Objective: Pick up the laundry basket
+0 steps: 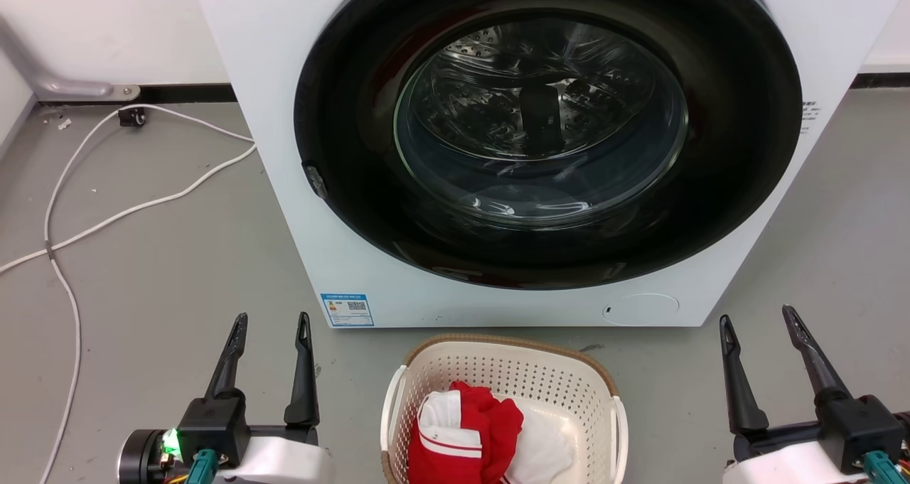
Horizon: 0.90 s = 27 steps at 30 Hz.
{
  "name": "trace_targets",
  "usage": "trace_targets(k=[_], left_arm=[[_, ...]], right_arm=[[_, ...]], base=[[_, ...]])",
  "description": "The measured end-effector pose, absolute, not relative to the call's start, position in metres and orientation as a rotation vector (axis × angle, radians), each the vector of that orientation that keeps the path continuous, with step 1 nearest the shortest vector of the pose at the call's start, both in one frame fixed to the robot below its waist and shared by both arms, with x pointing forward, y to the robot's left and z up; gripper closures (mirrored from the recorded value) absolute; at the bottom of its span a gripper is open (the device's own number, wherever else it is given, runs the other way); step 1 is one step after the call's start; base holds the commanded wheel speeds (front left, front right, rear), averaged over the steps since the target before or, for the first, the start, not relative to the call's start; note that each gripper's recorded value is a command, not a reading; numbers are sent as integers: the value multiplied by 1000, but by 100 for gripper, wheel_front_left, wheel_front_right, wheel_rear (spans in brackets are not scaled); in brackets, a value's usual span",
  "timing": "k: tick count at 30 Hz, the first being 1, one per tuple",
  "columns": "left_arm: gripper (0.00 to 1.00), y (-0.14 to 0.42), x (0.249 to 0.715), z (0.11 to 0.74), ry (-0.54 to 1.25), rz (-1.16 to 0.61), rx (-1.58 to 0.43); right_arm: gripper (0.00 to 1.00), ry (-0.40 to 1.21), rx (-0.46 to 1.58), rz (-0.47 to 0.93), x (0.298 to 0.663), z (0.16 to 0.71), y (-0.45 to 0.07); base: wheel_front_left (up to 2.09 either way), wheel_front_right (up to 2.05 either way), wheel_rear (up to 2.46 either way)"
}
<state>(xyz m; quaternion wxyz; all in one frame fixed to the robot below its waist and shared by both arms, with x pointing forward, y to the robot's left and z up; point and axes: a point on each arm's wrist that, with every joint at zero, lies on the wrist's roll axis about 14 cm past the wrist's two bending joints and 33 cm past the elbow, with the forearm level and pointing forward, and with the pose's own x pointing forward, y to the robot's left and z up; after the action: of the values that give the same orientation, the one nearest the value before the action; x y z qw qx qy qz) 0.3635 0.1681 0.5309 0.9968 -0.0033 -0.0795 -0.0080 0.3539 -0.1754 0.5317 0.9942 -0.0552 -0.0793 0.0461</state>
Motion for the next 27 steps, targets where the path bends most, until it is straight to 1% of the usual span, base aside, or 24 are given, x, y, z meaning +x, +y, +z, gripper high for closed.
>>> trace_targets(k=[20,27], left_arm=[[0,170,365,523,-136,-14,-14],[0,162,391,503,-75,-54,-24]], right_arm=[[0,-147,-86,87,354,528,-177],[0,-65,-90,107,375,501,-171]], base=[[0,0,0],[0,0,0]])
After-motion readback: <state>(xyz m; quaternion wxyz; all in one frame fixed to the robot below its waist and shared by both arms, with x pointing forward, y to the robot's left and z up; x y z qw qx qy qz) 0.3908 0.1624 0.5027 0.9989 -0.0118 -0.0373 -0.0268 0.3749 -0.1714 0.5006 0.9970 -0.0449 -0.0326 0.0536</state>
